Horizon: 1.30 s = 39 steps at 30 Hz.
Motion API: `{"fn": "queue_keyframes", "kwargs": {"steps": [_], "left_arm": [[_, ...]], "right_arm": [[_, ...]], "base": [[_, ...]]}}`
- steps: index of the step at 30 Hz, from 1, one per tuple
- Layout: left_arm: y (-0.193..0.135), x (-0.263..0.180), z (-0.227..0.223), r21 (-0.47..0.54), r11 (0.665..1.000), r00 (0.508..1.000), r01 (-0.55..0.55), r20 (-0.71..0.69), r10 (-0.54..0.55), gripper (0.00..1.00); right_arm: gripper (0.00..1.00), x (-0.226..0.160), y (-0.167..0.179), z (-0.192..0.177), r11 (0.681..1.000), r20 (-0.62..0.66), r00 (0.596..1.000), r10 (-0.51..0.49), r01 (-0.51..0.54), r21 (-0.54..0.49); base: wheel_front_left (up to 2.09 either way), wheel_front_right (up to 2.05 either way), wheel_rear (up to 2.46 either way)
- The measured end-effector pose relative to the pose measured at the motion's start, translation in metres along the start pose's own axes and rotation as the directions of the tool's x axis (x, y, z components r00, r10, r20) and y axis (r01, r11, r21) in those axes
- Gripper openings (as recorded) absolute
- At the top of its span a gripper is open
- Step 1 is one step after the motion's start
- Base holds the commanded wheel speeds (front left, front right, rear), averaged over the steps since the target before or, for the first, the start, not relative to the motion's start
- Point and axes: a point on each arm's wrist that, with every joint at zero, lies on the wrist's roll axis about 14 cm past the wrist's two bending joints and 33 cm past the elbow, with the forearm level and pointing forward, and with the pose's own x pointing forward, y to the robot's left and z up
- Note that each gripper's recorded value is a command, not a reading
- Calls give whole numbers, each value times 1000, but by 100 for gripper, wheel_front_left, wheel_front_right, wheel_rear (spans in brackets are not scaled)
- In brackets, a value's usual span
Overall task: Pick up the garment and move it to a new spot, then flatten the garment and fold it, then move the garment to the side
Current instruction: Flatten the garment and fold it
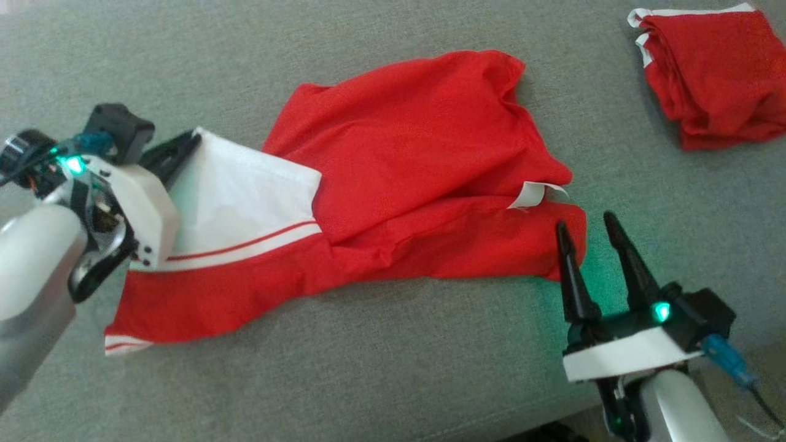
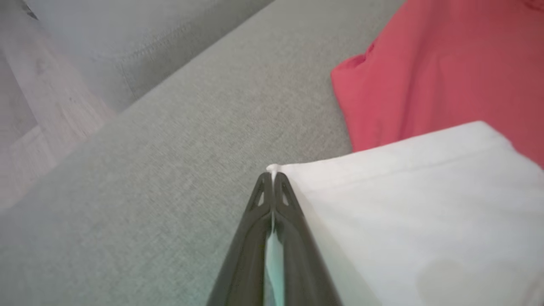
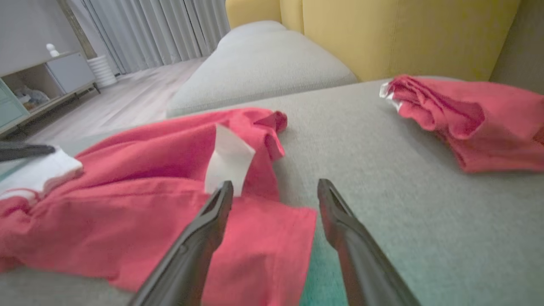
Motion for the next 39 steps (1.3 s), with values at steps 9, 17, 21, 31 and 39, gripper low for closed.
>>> {"fn": "queue_keyframes", "kwargs": {"steps": [9,17,21,31,39], "left_arm": [[19,-15,13,29,998,996,-63,67,61,0],[23,-23,13,40,996,994,-83,79,79,0],[21,-23,12,48,996,994,-80,81,76,0],[21,-22,2,43,996,996,-72,63,69,0],[24,-25,1,51,996,995,-78,67,75,0]], "right_arm": [[100,-9,-10,-22,998,-68,997,-31,35,57],[100,-17,-19,-35,987,-141,989,43,-21,157],[100,-10,-43,-30,996,-170,984,59,-46,78],[100,12,-34,-43,988,-262,952,155,-149,44],[93,22,-36,-63,981,-341,924,171,-191,-24]], "base": [[0,0,0],[0,0,0],[0,0,0],[0,0,0],[0,0,0]]}}
